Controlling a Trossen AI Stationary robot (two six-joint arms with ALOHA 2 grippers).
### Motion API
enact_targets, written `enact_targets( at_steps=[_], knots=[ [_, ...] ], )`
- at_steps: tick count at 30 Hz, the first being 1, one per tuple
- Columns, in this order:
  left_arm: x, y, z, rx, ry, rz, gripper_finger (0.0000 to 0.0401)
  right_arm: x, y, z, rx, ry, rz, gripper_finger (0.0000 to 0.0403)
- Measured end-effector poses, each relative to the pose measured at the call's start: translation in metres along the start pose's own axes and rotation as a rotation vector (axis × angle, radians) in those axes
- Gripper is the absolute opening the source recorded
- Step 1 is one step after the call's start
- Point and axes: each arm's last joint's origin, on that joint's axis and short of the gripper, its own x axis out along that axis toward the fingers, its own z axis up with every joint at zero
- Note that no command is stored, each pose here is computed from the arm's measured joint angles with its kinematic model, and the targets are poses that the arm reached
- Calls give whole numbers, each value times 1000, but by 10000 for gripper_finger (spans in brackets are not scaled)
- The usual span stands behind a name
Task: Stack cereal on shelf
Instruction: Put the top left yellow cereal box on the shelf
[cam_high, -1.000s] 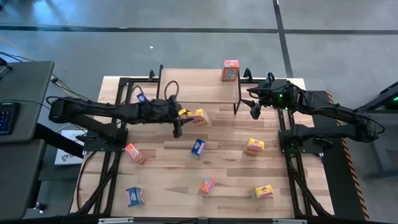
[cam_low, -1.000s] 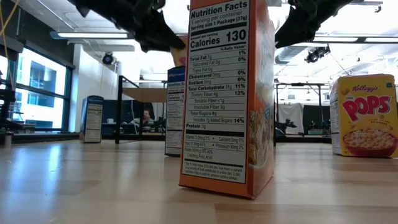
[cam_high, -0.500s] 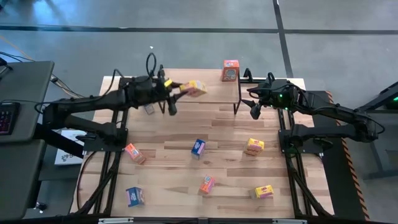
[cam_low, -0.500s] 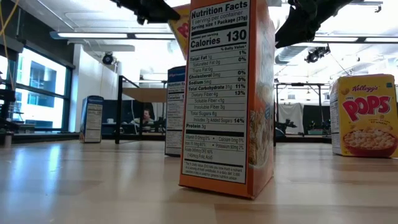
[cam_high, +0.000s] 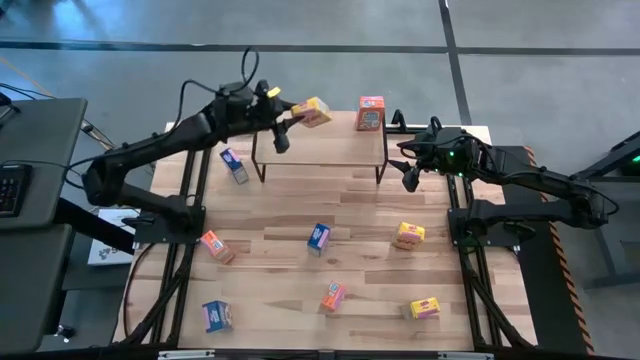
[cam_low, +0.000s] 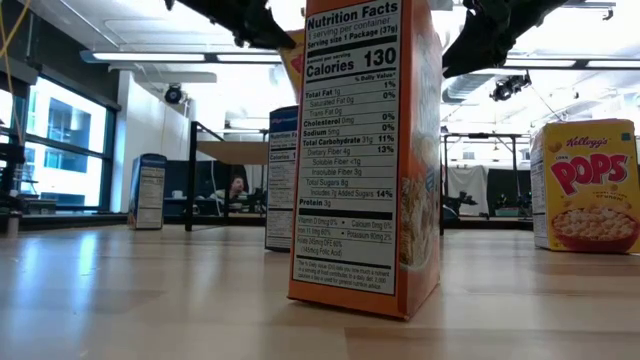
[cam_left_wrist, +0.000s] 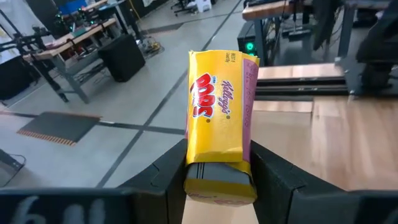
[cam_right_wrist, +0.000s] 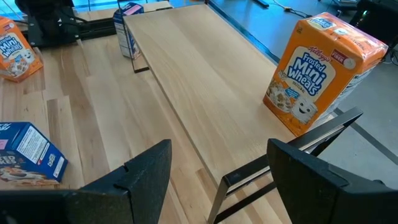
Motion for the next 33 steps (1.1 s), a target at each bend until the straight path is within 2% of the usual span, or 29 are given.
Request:
enact_targets(
  at_steps=[7, 18, 24, 33],
  knots=[
    [32, 17, -1, 46, 30, -15, 131, 0, 0, 0, 0, 1, 0, 257],
    [70, 35, 1, 94, 172, -46, 131, 0, 0, 0, 0, 0, 0, 257],
    [81, 39, -1, 118, 232, -77, 131, 0, 0, 0, 0, 0, 0, 257],
    [75, 51, -15, 65, 292, -167, 131, 0, 0, 0, 0, 0, 0, 257]
  ],
)
